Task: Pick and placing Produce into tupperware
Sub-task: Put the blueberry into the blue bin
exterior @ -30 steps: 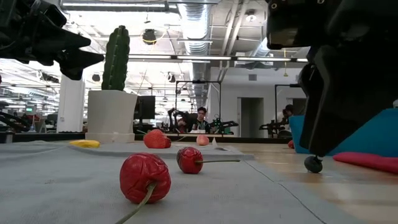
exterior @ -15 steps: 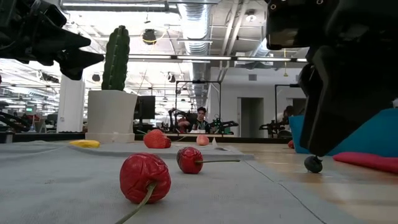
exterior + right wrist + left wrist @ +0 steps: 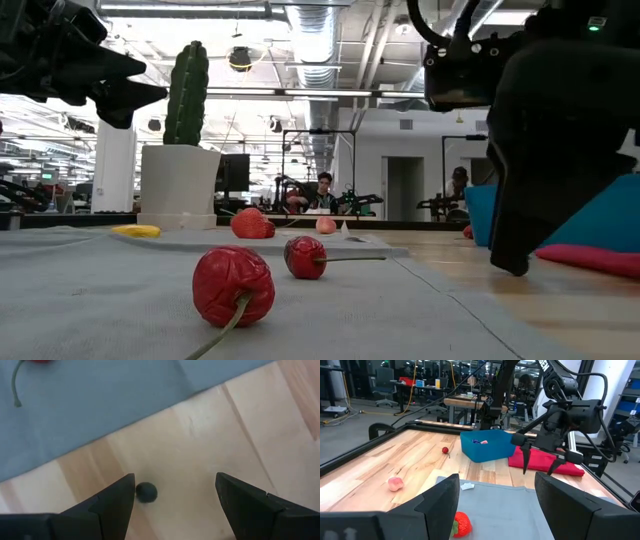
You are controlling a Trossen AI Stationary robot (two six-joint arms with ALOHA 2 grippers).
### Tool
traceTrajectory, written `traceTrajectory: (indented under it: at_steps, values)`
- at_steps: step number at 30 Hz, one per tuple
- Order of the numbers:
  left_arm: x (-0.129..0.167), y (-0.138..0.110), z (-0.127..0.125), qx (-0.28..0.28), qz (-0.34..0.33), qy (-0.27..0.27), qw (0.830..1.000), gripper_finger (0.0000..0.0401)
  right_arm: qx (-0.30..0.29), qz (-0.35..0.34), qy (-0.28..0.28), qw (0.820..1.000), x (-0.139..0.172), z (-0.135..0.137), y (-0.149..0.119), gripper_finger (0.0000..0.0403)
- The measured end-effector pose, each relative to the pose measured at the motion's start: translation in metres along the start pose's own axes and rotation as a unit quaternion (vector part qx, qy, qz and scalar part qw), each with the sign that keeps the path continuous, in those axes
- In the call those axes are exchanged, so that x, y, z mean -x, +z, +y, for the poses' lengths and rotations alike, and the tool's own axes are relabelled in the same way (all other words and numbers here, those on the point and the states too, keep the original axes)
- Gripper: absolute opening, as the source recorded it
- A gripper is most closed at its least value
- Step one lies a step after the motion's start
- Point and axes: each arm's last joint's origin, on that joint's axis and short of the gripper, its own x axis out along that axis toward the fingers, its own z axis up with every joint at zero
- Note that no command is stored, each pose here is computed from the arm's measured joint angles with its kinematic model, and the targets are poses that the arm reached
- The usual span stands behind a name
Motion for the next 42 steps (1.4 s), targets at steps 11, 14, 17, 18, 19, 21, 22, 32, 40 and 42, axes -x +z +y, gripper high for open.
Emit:
traceTrajectory:
  at_steps: [11,14,17,18,19,21,22,32,40,42]
  values:
    - [0.0000,0.0000,0.0000,0.000,0.000,0.000,1.000,0.0249,-0.007,0.008,0.014,1.000,0.0005,0.0024,-0.0013,0.0288]
    - [0.0000,0.0000,0.0000,0.000,0.000,0.000,1.000,0.0249,-0.007,0.007,0.015,1.000,0.0006,0.0025,-0.0010,0.0263]
    - [0.0000,0.0000,0.0000,0.000,0.000,0.000,1.000,0.0249,-0.005,0.006,0.016,1.000,0.0006,0.0028,-0.0009,0.0231]
    - [0.0000,0.0000,0.0000,0.000,0.000,0.000,1.000,0.0249,-0.004,0.006,0.016,1.000,0.0007,0.0029,-0.0008,0.0220]
    - [0.0000,0.0000,0.0000,0.000,0.000,0.000,1.000,0.0249,-0.004,0.006,0.016,1.000,0.0006,0.0029,-0.0009,0.0208]
    - [0.0000,0.0000,0.0000,0.000,0.000,0.000,1.000,0.0249,0.000,0.006,0.016,1.000,0.0006,0.0029,-0.0009,0.0187]
    - [0.0000,0.0000,0.0000,0.000,0.000,0.000,1.000,0.0249,0.001,0.006,0.016,1.000,0.0006,0.0029,-0.0009,0.0177]
    - [0.0000,0.0000,0.0000,0.000,0.000,0.000,1.000,0.0249,0.012,0.007,0.016,1.000,0.0002,0.0019,0.0003,0.0110]
    - [0.0000,0.0000,0.0000,0.000,0.000,0.000,1.000,0.0249,0.019,0.006,0.016,1.000,0.0000,0.0012,0.0015,0.0085]
    - [0.0000,0.0000,0.0000,0.000,0.000,0.000,1.000,0.0249,0.022,0.006,0.015,1.000,-0.0005,0.0000,0.0032,0.0084]
